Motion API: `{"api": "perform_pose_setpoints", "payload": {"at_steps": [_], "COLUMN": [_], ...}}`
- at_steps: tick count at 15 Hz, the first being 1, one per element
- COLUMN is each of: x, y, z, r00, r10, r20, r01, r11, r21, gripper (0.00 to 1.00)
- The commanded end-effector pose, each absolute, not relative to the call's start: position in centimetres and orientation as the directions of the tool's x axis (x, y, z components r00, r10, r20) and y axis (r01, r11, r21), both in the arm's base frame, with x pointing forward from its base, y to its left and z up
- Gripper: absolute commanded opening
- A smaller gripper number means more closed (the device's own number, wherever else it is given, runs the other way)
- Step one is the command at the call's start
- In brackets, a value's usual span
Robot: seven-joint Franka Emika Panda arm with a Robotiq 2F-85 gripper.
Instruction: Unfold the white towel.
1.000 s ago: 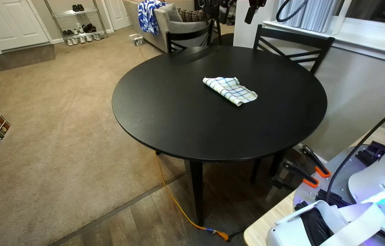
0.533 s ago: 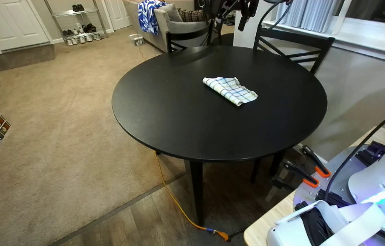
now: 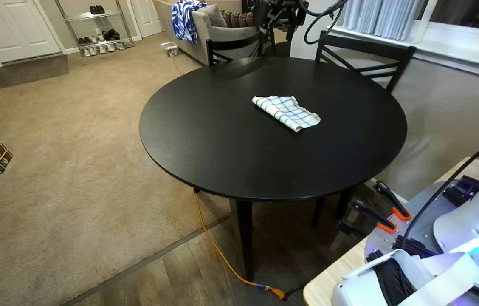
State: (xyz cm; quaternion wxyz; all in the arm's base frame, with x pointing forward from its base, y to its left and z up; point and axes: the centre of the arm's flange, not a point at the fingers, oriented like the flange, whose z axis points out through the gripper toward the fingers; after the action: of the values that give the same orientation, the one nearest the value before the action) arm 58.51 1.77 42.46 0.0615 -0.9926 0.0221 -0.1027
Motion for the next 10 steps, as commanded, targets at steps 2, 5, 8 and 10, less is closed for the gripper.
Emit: {"api": "perform_pose_setpoints", "payload": {"at_steps": [2,5,8,10], "x": [61.1,61.7,62.5,63.1], "y": [-0.4,-2.3,-4.4,-5.4], "z": [41.0,39.0,36.2,34.7], "r00": [0.978,0.983,0.987,0.988], "r10": [-0.039,-0.07,-0.095,-0.101], "r20": [0.207,0.17,0.128,0.115], "r01": [-0.015,-0.049,-0.077,-0.082], "r11": [-0.993,-0.991,-0.988,-0.984], "r21": [-0.118,-0.124,-0.137,-0.158], "gripper": [1.0,1.0,1.0,1.0]}}
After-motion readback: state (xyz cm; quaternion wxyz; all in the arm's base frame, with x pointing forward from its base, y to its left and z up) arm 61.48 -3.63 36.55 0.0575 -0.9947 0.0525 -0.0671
